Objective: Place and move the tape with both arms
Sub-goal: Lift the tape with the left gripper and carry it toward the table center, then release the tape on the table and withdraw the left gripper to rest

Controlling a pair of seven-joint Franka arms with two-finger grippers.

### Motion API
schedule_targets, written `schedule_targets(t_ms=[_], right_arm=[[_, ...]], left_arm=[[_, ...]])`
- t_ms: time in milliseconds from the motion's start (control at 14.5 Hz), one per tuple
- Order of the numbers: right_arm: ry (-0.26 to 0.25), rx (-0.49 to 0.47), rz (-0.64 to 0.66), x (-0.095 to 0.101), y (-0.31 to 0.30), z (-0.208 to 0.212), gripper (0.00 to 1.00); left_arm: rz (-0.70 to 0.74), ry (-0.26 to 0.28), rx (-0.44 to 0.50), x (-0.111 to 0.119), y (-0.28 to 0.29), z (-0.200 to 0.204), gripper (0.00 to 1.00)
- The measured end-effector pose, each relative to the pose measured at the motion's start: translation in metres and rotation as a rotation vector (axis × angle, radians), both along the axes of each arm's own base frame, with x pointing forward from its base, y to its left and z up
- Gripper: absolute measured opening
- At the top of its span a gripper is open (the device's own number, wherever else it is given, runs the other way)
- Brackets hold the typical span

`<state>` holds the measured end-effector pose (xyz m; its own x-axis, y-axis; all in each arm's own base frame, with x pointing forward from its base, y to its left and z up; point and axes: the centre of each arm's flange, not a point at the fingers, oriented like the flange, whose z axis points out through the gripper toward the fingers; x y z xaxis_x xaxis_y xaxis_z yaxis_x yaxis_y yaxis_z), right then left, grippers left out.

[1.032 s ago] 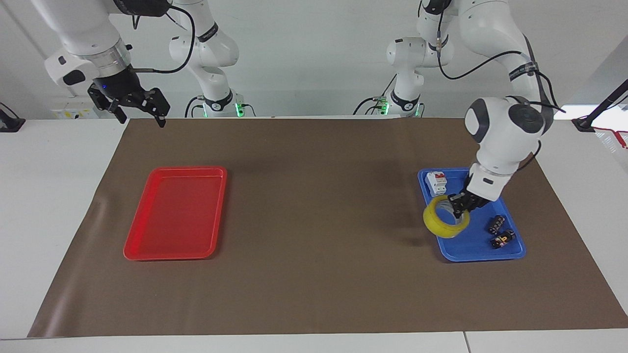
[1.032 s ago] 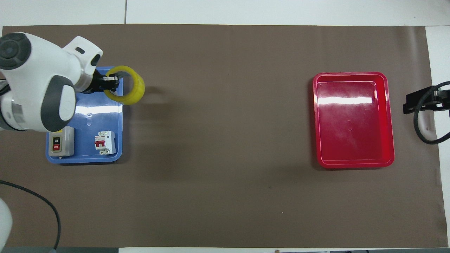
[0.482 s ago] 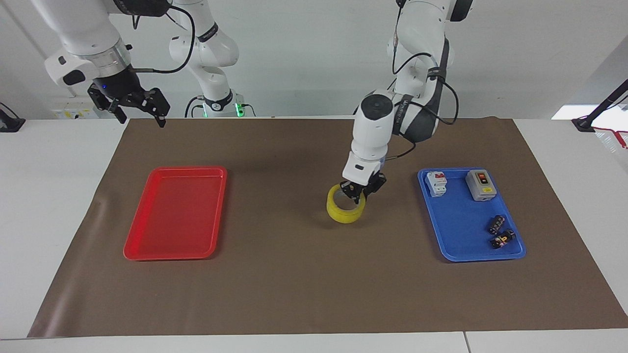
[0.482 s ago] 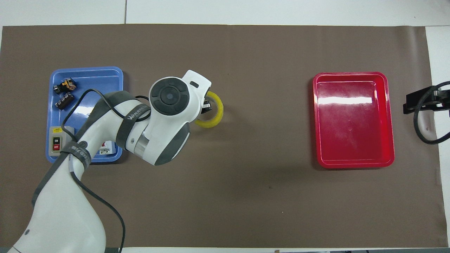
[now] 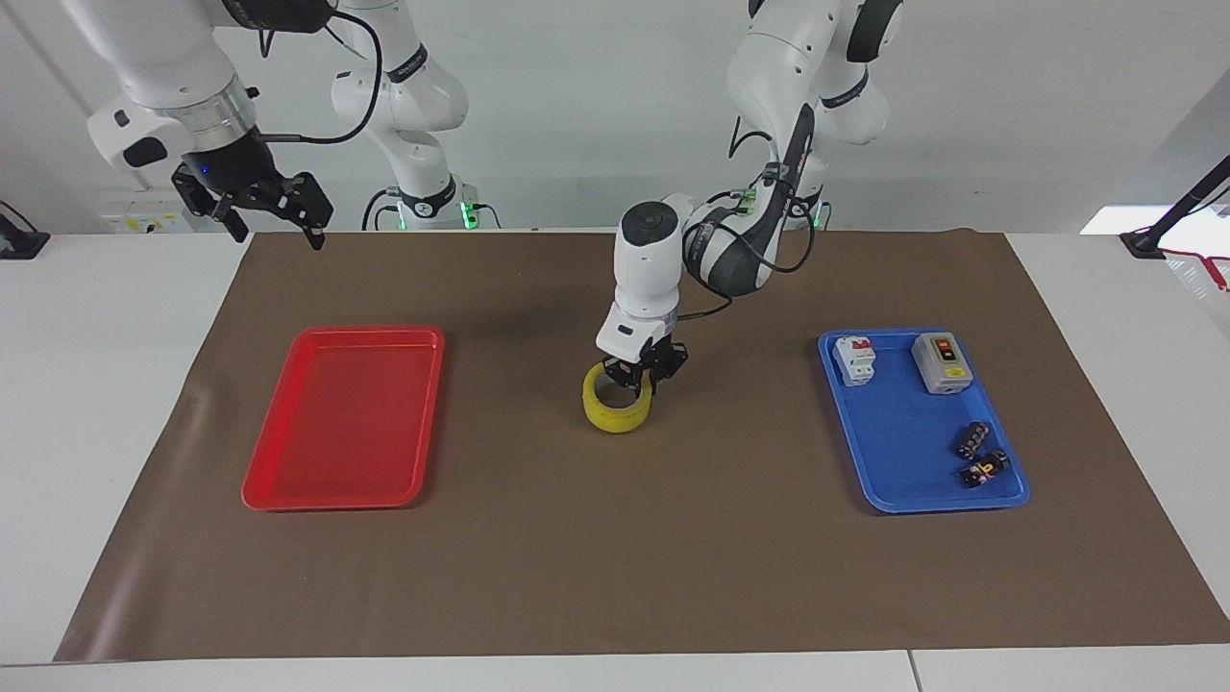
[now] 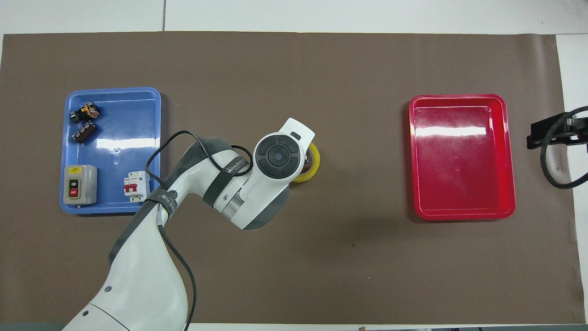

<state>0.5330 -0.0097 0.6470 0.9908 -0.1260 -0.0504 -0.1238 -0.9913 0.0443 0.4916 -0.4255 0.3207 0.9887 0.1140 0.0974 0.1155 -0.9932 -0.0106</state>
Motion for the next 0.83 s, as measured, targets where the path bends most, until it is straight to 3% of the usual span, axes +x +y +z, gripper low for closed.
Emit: schedule_targets(t_ms=[138, 344, 551, 757, 826], right_arm=[[0.000, 0.000, 0.000, 0.000, 0.000, 0.000, 1.00], [0.000, 0.000, 0.000, 0.000, 0.000, 0.000, 1.00], [0.000, 0.000, 0.000, 0.000, 0.000, 0.000, 1.00], [0.000, 0.000, 0.000, 0.000, 0.000, 0.000, 1.00], [0.000, 0.000, 0.000, 0.000, 0.000, 0.000, 1.00]], left_arm=[[0.001, 0.006, 0.006, 0.000, 0.002, -0.006, 0.22], [0.006, -0.001, 0.002, 0.002, 0.004, -0.002, 0.31], [0.039, -0.037, -0.016, 0.017, 0.030, 0.039, 0.63], [0.062, -0.034, 0.010, 0.026, 0.095, 0.105, 0.97], [0.056, -0.031, 0.020, 0.028, 0.119, 0.124, 1.00]])
